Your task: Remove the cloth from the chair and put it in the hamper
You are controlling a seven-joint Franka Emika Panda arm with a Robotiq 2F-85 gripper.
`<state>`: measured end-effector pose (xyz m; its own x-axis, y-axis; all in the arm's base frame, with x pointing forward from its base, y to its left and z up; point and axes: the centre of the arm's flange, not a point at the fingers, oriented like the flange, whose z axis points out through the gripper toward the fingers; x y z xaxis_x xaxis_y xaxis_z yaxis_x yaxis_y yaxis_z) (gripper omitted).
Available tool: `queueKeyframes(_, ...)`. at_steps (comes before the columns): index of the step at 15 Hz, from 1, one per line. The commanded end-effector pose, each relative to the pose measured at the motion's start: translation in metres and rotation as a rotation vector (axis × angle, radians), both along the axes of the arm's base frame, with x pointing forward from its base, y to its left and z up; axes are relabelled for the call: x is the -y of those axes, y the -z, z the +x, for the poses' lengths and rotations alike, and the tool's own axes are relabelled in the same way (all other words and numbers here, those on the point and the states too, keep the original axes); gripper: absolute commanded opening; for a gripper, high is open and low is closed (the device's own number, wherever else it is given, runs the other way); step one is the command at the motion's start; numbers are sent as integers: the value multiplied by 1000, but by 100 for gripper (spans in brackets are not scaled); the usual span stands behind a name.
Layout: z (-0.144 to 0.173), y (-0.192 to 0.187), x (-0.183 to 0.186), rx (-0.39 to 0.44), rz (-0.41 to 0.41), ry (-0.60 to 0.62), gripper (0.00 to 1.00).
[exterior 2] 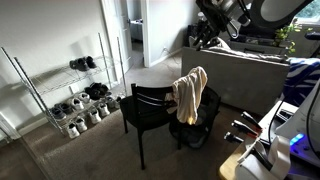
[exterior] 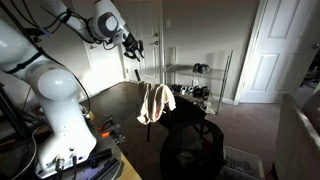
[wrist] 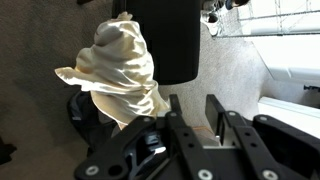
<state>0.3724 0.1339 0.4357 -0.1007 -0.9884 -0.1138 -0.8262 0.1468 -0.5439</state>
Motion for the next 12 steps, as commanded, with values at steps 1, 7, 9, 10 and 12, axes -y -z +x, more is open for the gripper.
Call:
queueKeyframes(1, 20, 24, -6, -79, -18, 9, 64)
queueKeyframes(7, 77, 95, -7, -287, -66, 48, 99)
queueKeyframes(9, 90, 112, -6, -345, -76, 46, 100)
queueKeyframes(10, 96, 119, -5, -371, -85, 46, 100)
queueKeyframes(12, 105, 130, -4, -413, -97, 43, 100)
